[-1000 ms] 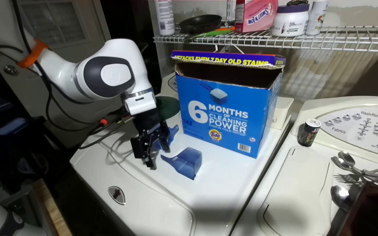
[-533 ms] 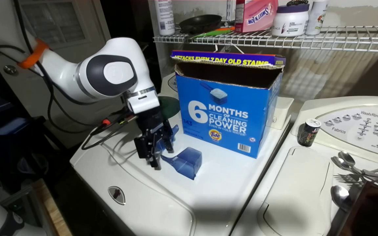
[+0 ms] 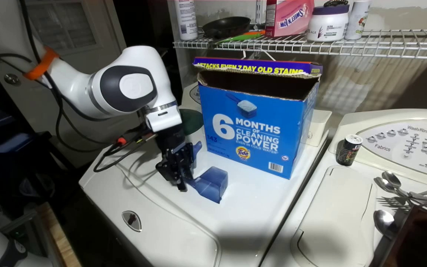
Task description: Pick up the blue scoop from the shelf and place it in the washing powder box on top of the washing machine
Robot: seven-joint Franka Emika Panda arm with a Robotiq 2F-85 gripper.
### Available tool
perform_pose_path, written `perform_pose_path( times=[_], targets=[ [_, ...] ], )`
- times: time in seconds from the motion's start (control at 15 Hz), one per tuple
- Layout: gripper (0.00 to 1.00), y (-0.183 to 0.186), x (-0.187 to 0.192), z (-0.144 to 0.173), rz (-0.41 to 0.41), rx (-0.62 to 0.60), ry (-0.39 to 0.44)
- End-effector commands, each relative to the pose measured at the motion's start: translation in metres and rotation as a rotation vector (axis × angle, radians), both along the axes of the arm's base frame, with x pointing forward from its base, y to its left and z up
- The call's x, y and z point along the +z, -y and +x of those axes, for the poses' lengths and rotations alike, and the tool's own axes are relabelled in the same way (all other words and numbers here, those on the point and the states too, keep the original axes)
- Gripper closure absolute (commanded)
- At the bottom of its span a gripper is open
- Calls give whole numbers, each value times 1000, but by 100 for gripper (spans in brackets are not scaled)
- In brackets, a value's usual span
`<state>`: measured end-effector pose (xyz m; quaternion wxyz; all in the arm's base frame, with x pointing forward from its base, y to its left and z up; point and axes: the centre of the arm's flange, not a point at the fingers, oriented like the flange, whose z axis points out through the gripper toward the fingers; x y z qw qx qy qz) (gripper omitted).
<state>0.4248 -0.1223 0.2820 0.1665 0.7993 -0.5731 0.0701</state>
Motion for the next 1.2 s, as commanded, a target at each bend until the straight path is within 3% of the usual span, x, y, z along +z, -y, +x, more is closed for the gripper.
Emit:
perform_pose_path(
  times=[0.0, 0.13, 0.53, 0.93, 1.13],
  targets=[
    [90, 5, -4, 5, -18, -4, 12],
    [99, 5, -4, 5, -20, -4, 12],
    [97, -7, 26, -2, -97, -8, -26],
    [97, -33, 102, -7, -357, -13, -203],
    [97, -36, 137, 5, -481, 44, -172]
  ],
)
